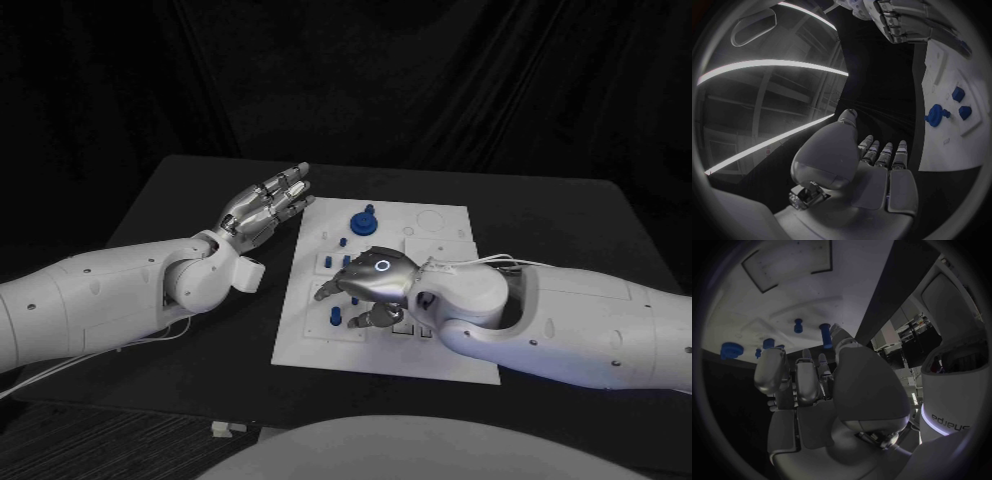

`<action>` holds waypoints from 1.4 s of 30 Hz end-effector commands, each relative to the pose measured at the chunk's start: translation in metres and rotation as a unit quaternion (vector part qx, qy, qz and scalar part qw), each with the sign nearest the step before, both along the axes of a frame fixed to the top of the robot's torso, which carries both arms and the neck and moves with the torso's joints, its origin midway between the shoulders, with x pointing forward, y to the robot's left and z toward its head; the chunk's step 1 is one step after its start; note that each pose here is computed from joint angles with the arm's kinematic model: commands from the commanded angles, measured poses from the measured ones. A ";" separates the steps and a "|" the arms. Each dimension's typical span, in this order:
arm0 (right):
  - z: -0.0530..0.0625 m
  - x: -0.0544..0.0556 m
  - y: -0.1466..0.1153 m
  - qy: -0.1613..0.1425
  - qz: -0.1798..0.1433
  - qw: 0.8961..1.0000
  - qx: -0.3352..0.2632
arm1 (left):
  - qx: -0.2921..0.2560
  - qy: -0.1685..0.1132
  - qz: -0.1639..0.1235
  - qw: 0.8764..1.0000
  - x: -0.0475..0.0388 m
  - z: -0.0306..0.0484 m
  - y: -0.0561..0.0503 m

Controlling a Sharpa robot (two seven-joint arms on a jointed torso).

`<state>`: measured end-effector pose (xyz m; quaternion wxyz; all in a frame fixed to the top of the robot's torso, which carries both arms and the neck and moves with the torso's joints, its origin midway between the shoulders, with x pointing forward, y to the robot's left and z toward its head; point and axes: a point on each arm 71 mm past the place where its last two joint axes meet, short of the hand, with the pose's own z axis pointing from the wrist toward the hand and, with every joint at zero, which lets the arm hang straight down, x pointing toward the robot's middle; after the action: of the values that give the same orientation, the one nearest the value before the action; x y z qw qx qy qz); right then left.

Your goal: Assemble the parts on the task board

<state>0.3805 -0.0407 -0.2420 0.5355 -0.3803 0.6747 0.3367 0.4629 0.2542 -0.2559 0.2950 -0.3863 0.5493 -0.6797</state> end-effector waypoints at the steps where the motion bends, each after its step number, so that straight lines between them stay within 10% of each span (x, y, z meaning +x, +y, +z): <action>1: 0.023 0.006 -0.013 -0.039 -0.007 0.997 0.063 | -0.014 -0.012 -0.003 1.000 -0.0010 0.0022 -0.001; 11: 0.099 0.031 -0.083 -0.063 -0.066 0.970 0.223 | -0.012 -0.012 -0.001 1.000 -0.0007 0.0018 0.000; 15: 0.108 0.043 -0.113 -0.032 -0.142 0.958 0.247 | -0.011 -0.012 0.000 1.000 -0.0005 0.0016 0.000; 24: 0.072 0.063 -0.158 0.073 -0.306 0.945 0.093 | -0.012 -0.010 -0.003 1.000 -0.0010 0.0014 -0.001; 42: 0.018 0.055 -0.168 0.154 -0.377 0.900 -0.154 | -0.012 -0.009 -0.004 1.000 -0.0015 0.0014 -0.003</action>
<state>0.4371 -0.2022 -0.2178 0.4736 -0.1162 0.8658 0.1120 0.4621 0.2534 -0.2562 0.2931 -0.3863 0.5494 -0.6805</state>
